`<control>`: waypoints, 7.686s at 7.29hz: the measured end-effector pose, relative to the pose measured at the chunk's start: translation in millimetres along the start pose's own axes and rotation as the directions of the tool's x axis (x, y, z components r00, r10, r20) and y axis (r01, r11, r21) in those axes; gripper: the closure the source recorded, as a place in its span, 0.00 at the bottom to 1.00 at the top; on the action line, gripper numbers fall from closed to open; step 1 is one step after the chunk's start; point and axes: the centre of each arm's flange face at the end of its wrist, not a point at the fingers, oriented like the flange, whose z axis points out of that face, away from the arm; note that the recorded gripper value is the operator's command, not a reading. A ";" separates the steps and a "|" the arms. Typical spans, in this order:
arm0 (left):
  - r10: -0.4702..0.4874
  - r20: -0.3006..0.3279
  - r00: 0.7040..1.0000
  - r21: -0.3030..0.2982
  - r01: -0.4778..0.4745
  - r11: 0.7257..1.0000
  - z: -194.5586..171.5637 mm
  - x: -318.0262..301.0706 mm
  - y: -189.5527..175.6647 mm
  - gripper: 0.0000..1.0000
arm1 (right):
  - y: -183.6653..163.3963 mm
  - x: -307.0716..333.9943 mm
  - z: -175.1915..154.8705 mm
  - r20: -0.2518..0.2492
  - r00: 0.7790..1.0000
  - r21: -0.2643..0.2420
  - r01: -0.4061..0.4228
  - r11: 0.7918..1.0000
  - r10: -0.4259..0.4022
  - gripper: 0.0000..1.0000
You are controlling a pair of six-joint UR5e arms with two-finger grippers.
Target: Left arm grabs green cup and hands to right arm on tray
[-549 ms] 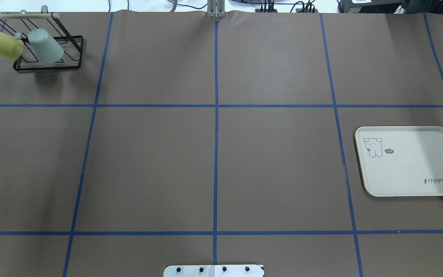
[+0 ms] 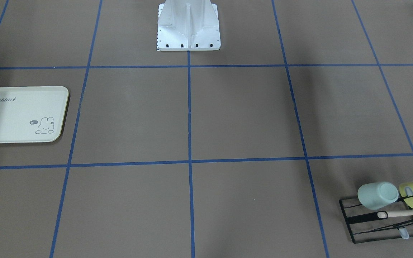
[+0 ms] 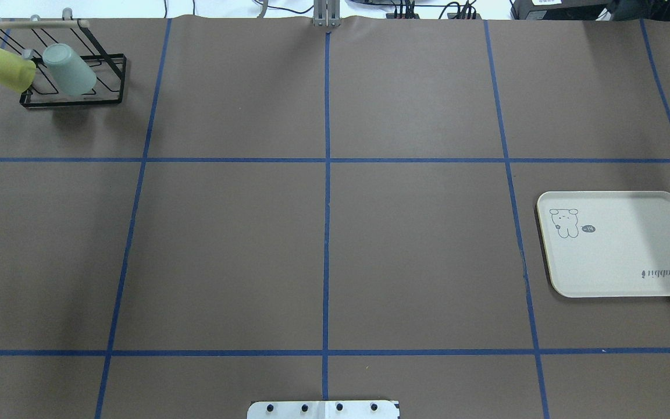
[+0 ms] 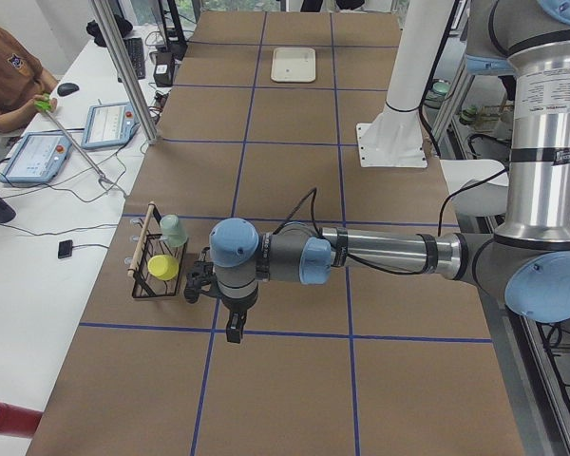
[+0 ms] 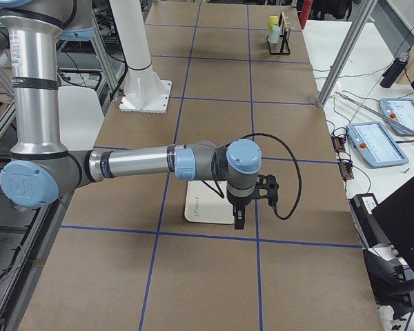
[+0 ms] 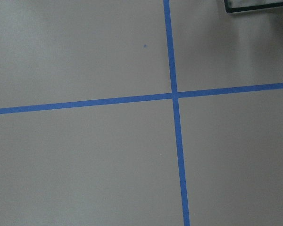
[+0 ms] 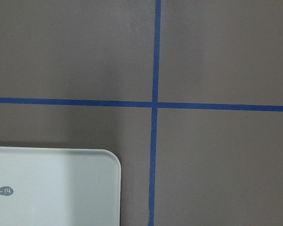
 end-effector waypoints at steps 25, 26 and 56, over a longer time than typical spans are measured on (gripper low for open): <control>-0.264 0.043 0.964 0.448 0.218 0.867 110.8 319.0 -208.9 0.00 | -5.0 -3.6 -3.2 -0.004 1.000 0.008 0.009 1.000 -0.009 0.00; -0.265 0.045 0.963 0.446 0.218 0.868 112.8 318.4 -209.3 0.00 | -5.1 -3.6 -3.2 -0.004 1.000 0.008 0.009 1.000 -0.009 0.00; -0.511 -0.704 0.494 0.184 0.821 0.540 -67.2 590.9 -45.1 0.83 | -108.8 -120.1 -20.2 0.449 0.832 0.210 0.255 0.944 -0.324 0.03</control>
